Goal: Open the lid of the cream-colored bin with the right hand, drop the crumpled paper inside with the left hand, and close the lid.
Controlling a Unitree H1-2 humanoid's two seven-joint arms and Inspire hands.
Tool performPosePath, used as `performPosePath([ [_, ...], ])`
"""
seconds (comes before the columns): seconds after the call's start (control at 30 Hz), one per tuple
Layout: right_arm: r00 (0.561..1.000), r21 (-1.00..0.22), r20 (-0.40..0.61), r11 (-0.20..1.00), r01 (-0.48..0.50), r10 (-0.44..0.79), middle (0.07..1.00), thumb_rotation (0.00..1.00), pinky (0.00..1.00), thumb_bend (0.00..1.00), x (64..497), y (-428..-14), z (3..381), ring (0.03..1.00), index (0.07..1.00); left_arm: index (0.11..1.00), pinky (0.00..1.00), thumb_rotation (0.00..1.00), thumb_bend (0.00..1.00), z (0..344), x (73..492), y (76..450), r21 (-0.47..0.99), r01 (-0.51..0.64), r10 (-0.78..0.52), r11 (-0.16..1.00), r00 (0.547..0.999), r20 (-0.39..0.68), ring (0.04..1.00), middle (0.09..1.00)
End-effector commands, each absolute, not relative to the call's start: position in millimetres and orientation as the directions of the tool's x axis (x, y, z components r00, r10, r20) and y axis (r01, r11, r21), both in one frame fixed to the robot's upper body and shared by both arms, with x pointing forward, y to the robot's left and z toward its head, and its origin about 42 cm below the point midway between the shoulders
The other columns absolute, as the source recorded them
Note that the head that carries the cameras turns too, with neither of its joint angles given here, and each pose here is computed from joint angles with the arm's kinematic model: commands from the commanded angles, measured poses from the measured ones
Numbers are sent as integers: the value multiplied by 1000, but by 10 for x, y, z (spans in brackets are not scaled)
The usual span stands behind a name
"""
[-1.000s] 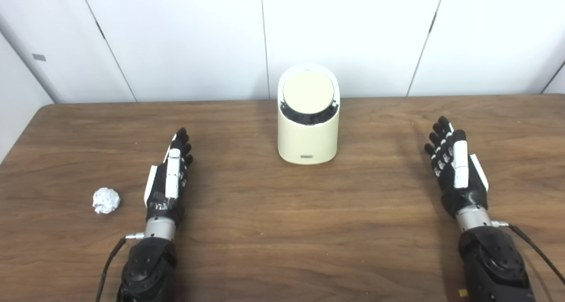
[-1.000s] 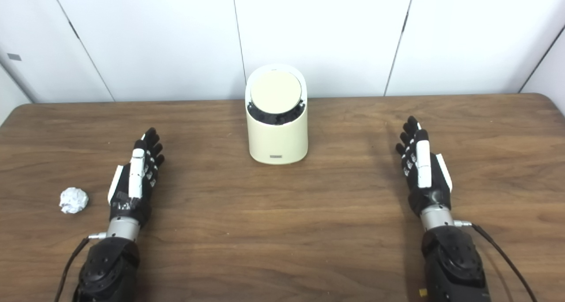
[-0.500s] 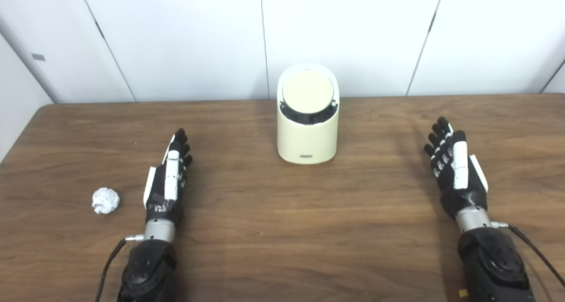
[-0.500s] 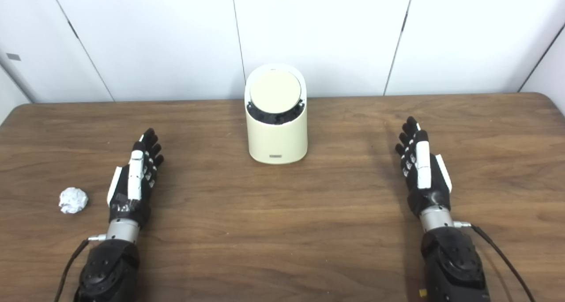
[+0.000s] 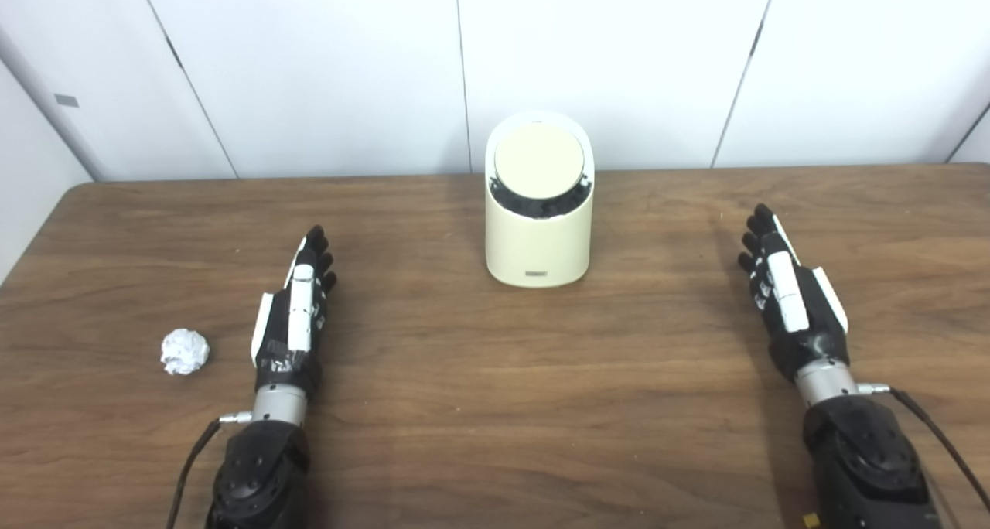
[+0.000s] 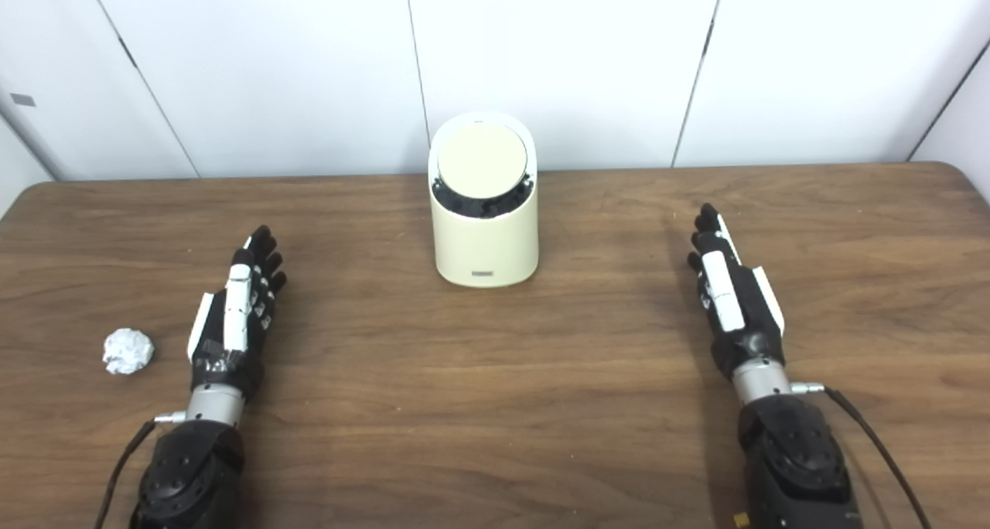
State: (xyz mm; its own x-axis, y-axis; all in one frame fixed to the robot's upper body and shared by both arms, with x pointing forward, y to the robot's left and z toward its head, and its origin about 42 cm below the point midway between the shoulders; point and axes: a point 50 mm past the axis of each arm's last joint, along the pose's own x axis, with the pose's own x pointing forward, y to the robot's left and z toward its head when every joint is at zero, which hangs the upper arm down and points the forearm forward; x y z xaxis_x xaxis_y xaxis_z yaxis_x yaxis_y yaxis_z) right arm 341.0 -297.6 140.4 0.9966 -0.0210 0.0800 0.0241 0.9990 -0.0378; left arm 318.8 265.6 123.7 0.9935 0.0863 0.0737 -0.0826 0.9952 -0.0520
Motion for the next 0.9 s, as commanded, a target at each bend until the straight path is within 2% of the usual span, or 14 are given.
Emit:
performPosePath([
  [0.0, 984, -60, 177, 998, 2, 9, 1000, 847, 1000, 697, 3540, -2949, 1732, 1000, 981, 1000, 1000, 1000, 390, 1317, 3192, 2626, -49, -73, 78, 996, 990, 114, 1000, 1000],
  [0.13, 982, -109, 185, 994, -11, 31, 999, 853, 1000, 736, 3589, -2941, 1860, 1000, 972, 1000, 1000, 1000, 384, 1304, 3167, 2603, -58, -75, 81, 996, 990, 111, 1000, 1000],
  [0.4, 977, -168, 198, 985, -42, 75, 986, 792, 1000, 758, 3667, -2822, 2144, 992, 953, 1000, 1000, 1000, 376, 1204, 3105, 2582, -69, -82, 89, 994, 990, 105, 1000, 1000],
  [0.63, 971, -192, 213, 979, -72, 113, 974, 735, 1000, 725, 3790, -2673, 2385, 983, 951, 1000, 1000, 1000, 374, 1121, 3074, 2555, -69, -88, 95, 994, 990, 105, 1000, 1000],
  [0.87, 959, -287, 240, 955, -80, 152, 983, 696, 1000, 657, 3920, -2516, 2575, 998, 964, 1000, 1000, 1000, 361, 1047, 3046, 2507, -79, -101, 108, 992, 990, 94, 1000, 1000],
])
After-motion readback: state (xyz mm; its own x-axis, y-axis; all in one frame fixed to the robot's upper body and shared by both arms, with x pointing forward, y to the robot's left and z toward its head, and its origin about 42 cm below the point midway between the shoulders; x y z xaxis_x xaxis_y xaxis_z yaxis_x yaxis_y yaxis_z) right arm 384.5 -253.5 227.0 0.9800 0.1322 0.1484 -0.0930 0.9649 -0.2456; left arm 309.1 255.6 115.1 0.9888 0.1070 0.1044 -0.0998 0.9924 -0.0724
